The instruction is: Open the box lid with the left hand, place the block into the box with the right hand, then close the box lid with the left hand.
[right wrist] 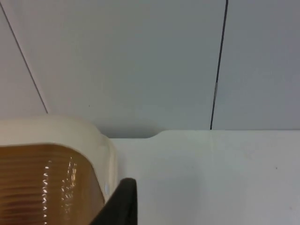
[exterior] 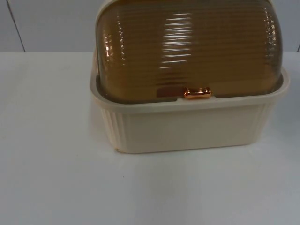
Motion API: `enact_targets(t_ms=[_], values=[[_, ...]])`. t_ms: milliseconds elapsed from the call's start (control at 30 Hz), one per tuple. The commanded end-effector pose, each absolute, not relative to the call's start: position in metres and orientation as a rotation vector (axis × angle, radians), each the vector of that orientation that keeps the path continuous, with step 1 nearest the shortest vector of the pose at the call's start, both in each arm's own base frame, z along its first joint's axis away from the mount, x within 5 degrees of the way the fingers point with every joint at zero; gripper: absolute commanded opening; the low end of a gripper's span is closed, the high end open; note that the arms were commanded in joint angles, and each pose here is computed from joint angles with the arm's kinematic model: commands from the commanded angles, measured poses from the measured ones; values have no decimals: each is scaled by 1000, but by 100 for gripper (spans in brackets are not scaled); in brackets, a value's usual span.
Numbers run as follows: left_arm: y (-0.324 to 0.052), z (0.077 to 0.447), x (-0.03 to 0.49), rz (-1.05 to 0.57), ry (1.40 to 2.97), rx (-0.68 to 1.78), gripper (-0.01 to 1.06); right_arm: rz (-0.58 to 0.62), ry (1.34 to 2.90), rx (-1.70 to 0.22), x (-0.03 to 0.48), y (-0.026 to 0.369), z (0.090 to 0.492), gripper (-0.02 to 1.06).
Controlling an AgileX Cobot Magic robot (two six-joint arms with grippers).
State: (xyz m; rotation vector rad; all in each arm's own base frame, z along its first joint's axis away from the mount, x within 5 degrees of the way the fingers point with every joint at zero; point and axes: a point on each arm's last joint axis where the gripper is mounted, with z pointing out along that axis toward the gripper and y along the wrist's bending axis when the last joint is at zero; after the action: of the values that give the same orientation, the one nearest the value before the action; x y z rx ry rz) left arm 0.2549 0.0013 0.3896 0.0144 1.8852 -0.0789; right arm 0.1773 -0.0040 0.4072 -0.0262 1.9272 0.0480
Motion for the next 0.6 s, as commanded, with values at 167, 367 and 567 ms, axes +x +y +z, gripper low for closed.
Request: enact_targets(t_ms=[167,367,567], values=[[-1,398,245,-96,1873,21,105,3,1972,-50,160,-5,407,104],[-6,410,217,-81,1834,70,105,-23,1895,-62,133,-3,420,104],[-6,453,146,-33,1589,88,105,-213,1614,-89,74,-6,448,104]])
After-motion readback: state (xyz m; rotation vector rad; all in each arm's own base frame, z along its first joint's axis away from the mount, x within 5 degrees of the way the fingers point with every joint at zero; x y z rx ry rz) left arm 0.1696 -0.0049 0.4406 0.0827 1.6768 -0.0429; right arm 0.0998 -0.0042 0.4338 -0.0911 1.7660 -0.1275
